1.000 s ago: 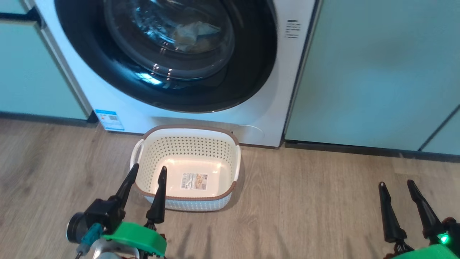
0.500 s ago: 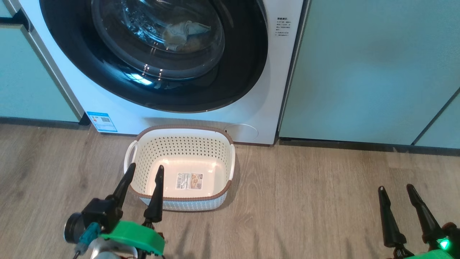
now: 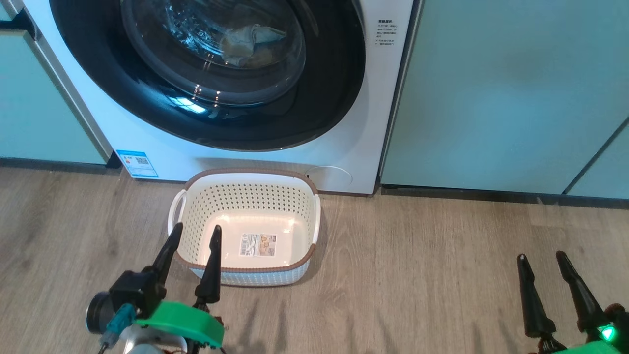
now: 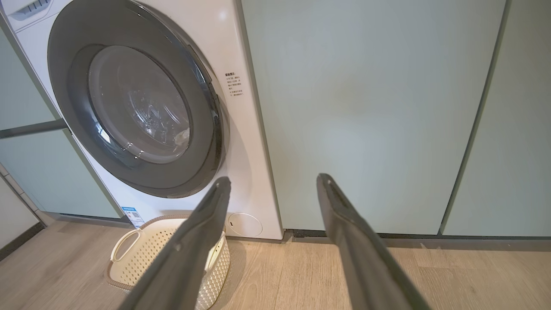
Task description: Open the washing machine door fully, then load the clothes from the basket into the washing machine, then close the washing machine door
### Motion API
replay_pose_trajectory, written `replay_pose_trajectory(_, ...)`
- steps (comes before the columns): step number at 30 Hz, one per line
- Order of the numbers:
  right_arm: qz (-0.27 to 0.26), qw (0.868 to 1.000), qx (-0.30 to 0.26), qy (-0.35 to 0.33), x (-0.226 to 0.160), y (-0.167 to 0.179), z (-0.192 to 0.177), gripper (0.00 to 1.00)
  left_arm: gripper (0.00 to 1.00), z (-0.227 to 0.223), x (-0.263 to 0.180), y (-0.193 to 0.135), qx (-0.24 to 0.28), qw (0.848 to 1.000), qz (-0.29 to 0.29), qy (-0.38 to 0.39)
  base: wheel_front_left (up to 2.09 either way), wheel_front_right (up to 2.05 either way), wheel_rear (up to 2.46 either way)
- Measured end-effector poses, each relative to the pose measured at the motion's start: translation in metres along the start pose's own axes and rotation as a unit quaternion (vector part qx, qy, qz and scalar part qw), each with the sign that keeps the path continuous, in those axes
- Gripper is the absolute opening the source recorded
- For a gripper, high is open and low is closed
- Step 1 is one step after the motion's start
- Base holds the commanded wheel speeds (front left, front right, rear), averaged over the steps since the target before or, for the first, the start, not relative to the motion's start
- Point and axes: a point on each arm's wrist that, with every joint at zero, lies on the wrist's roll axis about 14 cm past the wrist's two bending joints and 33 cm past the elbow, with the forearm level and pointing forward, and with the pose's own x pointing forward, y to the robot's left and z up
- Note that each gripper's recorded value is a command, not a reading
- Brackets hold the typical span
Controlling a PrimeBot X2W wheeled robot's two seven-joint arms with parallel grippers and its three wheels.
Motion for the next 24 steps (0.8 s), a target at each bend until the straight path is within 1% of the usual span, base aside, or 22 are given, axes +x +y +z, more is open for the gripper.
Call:
replay_pose_trajectory(11,0.0,1.0,0.0,0.002,0.0,0.0,-0.001,1.0,1.0,-0.002,0.0,-0.001,0.0,1.0,0.0,0.003,0.0,0.0,0.0)
replay_pose_trajectory(12,0.0,1.0,0.0,0.002,0.0,0.0,-0.001,0.0,0.0,-0.002,0.0,0.0,0.001,1.0,0.002,0.004,0.0,0.0,0.0)
replay_pose_trajectory(18,-0.004,0.999,0.009,0.051,-0.01,-0.001,-0.031,0.0,0.0,-0.037,-0.015,0.003,-0.01,0.998,0.014,0.06,0.0,0.0,0.0)
replay_pose_trajectory(24,-0.016,0.997,0.044,0.056,-0.013,-0.004,-0.034,0.0,0.0,-0.042,-0.018,0.006,-0.044,0.996,0.026,0.071,0.0,0.0,0.0)
